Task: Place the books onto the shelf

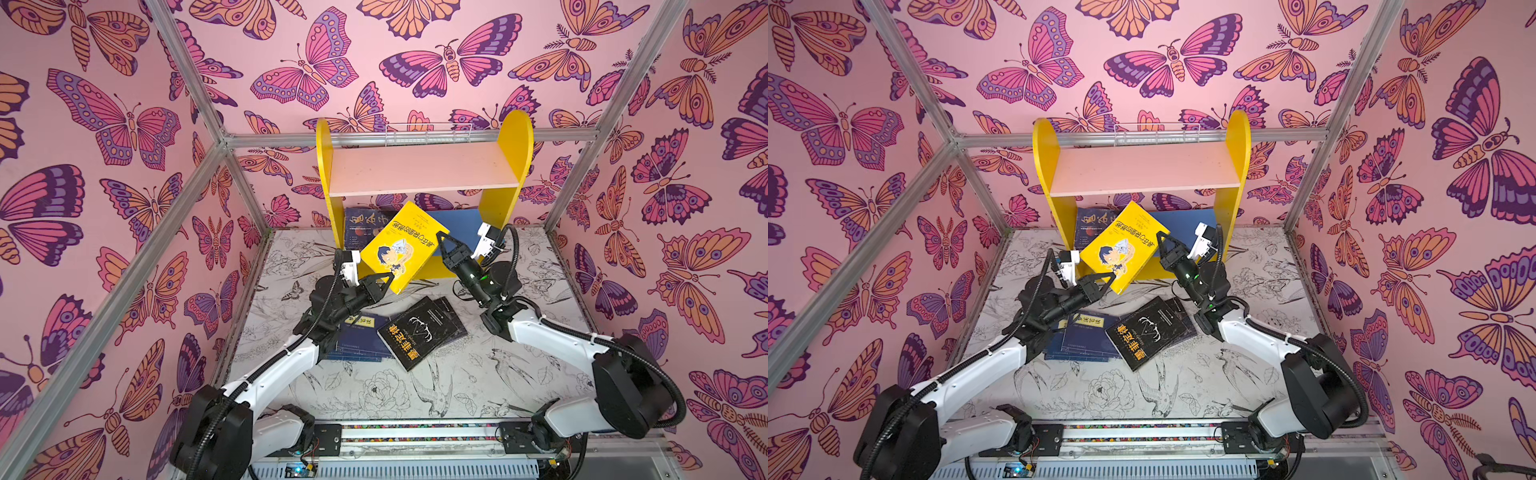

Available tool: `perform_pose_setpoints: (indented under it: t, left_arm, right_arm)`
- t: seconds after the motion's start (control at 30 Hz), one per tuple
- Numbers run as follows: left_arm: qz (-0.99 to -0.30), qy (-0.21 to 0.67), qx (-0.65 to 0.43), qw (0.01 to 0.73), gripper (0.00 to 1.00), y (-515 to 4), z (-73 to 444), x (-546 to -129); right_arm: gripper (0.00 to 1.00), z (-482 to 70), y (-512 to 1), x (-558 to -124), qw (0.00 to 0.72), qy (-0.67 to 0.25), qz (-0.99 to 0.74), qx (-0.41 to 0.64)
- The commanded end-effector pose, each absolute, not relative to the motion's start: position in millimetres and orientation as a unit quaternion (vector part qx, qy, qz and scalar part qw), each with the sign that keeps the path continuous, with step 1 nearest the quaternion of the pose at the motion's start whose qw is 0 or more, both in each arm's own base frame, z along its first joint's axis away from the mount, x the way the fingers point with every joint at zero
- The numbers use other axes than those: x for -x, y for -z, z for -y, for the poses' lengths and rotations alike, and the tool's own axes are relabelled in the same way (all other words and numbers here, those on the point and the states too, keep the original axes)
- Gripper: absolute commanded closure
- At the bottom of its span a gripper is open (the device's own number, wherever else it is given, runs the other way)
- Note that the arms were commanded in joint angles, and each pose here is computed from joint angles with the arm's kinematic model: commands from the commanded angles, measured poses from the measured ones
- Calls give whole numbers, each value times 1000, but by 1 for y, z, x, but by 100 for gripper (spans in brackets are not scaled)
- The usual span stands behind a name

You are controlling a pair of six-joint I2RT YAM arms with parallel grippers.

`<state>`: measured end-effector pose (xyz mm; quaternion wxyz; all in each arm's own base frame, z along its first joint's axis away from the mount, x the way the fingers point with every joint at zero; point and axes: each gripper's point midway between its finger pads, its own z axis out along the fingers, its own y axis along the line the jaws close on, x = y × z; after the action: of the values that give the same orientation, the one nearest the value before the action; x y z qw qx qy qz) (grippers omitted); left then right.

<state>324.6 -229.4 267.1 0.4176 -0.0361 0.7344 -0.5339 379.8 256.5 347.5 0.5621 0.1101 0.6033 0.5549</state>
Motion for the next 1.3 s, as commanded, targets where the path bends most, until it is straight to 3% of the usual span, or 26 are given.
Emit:
perform_pose_setpoints:
  t: [0.0, 0.03, 0.13, 0.27, 0.53, 0.77, 0.97, 1.27]
  left_arm:
    - [-677, 552, -15, 487, 100, -329, 225, -315]
    - [-681, 551, -26, 482, 100, -327, 225, -311]
    - [-691, 549, -53, 467, 100, -323, 221, -295]
    - [-700, 545, -73, 456, 100, -316, 215, -277]
    - [-722, 529, -142, 423, 100, -305, 216, -246]
    - [-725, 541, -179, 388, 100, -302, 221, -235]
    - [-733, 525, -165, 400, 100, -298, 216, -241]
    - [-746, 489, -139, 430, 100, -293, 200, -250]
  right_arm:
    - [100, -295, -298, -351, 500, -527, -687, -22]
    - [96, -291, -295, -350, 504, -513, -695, -18]
    - [59, -281, -289, -348, 498, -477, -724, 12]
    - [42, -261, -288, -351, 486, -452, -747, 40]
    - [41, -214, -301, -364, 444, -509, -736, 49]
    - [44, -233, -305, -344, 348, -596, -716, 103]
    - [46, -232, -302, -338, 345, -603, -713, 96]
    - [42, -210, -295, -341, 389, -535, -747, 69]
